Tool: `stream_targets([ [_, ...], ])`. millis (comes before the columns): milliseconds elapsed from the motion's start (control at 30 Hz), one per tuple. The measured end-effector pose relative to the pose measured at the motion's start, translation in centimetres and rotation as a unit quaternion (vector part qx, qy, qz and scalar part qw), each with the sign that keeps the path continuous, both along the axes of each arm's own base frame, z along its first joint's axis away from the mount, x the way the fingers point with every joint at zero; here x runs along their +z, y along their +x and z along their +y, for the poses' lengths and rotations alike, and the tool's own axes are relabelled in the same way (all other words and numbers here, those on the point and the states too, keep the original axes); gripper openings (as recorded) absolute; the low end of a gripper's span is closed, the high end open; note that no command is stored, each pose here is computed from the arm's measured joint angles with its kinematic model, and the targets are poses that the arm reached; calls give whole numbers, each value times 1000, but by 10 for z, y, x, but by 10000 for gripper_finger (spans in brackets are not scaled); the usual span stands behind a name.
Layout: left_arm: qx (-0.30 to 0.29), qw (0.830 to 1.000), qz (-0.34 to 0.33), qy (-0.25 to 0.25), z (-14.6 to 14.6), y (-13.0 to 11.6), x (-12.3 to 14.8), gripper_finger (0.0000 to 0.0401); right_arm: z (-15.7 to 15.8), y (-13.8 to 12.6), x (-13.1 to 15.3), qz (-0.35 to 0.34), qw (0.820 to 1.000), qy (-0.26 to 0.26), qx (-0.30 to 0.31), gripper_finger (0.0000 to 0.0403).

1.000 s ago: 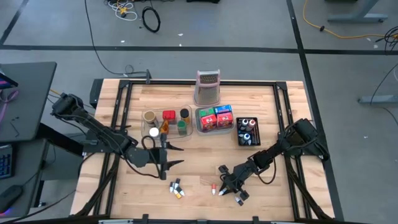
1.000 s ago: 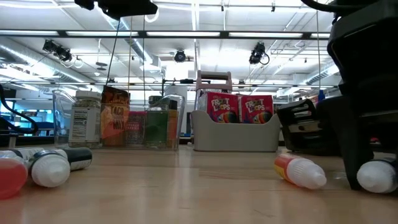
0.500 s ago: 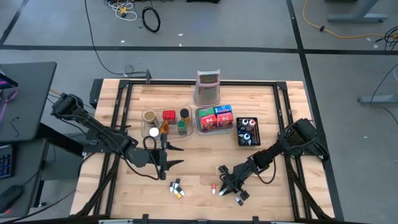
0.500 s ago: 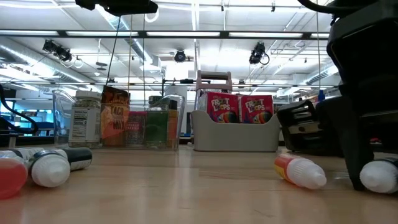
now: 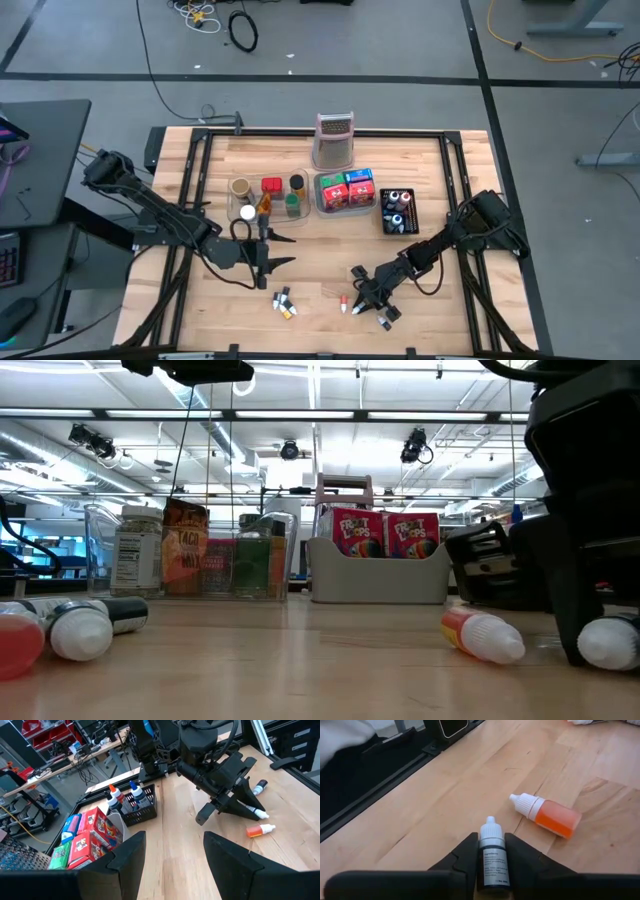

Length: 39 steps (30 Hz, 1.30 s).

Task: Pick & Place Kitchen Items
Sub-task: Put the small black food coloring bottle into the black basket

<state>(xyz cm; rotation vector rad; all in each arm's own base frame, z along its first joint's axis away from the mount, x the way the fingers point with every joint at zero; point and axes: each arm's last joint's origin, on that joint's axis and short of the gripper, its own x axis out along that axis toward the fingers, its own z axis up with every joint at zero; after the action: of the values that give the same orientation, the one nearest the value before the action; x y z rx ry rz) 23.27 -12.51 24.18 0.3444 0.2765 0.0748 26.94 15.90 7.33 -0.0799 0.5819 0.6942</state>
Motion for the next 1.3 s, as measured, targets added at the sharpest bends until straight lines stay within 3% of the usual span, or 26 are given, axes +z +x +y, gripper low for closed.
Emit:
stream_targets([
  [167, 0, 1000, 0, 0, 0, 0, 0, 210, 0, -1, 9, -1, 1000, 11, 7, 86],
  [367, 0, 1000, 0, 2, 0, 0, 0, 210, -5, -8, 50, -8, 1000, 12, 5, 86],
  [433, -5, 1000, 3, 24, 0, 0, 0, 210, -10, -15, 68, -8, 1000, 4, -1, 87],
  [667, -36, 989, 18, 143, 0, 0, 0, 210, -37, -52, 126, -9, 994, -59, -95, 88],
  [867, -42, 983, 17, 179, 0, 1, 1, 210, -62, -94, 154, 23, 977, -74, -198, 89],
  [933, -40, 986, 8, 164, 0, 1, 3, 210, -70, -107, 156, 46, 968, -80, -233, 89],
  [1033, -23, 995, -13, 96, 0, 2, 6, 210, -82, -124, 156, 87, 948, -87, -293, 89],
  [1167, 2, 1000, -24, 2, 1, 2, 5, 210, -94, -140, 151, 143, 914, -94, -368, 89],
  [1300, 22, 999, -30, -37, 4, 4, 5, 210, -103, -150, 144, 179, 873, -123, -437, 89],
])
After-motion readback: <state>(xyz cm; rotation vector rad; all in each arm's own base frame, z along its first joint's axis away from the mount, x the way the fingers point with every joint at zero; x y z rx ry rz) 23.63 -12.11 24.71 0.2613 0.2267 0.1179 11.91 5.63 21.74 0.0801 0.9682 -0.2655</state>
